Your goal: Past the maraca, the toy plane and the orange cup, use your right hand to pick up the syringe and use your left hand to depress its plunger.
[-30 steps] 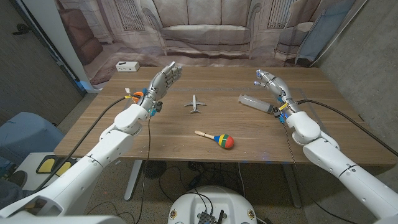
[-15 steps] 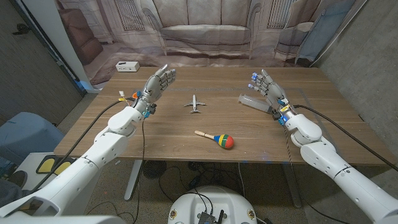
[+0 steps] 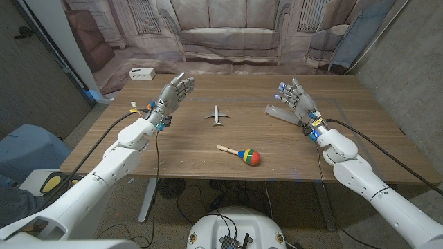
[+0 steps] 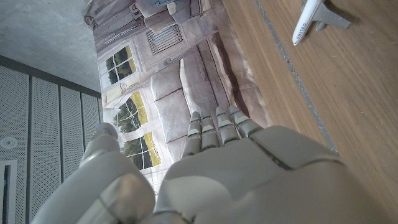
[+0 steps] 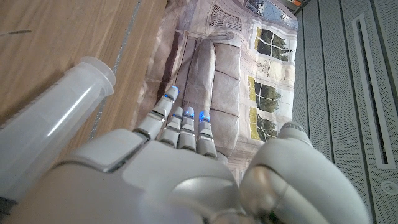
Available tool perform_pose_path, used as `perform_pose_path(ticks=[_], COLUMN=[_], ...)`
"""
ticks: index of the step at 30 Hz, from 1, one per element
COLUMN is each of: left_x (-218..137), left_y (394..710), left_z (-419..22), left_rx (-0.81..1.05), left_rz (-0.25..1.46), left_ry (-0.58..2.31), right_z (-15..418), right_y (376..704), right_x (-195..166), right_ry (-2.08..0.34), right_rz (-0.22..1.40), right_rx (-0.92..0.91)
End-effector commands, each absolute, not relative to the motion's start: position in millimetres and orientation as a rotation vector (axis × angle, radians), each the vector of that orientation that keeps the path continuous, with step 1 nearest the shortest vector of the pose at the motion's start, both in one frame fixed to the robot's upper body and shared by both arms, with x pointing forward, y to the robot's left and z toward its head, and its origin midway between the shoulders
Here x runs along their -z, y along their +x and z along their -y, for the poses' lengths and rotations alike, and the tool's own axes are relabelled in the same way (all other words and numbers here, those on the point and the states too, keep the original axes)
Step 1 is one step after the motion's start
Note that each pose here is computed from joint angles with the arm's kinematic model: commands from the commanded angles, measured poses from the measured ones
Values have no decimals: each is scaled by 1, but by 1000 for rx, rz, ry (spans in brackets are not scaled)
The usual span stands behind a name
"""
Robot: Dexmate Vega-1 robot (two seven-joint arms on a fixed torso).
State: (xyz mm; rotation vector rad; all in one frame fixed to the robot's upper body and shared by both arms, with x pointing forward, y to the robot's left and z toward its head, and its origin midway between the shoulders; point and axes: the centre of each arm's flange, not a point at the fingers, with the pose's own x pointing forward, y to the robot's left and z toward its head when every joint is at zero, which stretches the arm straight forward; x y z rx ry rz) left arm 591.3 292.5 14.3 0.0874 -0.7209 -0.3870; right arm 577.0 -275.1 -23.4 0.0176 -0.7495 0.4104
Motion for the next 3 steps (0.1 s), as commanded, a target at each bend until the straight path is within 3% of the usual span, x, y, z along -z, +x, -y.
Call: perform_pose_path(ticks=[1, 3], left_x=[-11, -11], left_y=[589, 588], left_z=[-299, -301], left_rx=[378, 374], left_rz=[711, 717], left_ry=[89, 94], right_z=[263, 261], right_y=[588, 589], right_x=[23, 21], right_ry=[13, 7], right_rz=[733, 733], right_rx=[-432, -435])
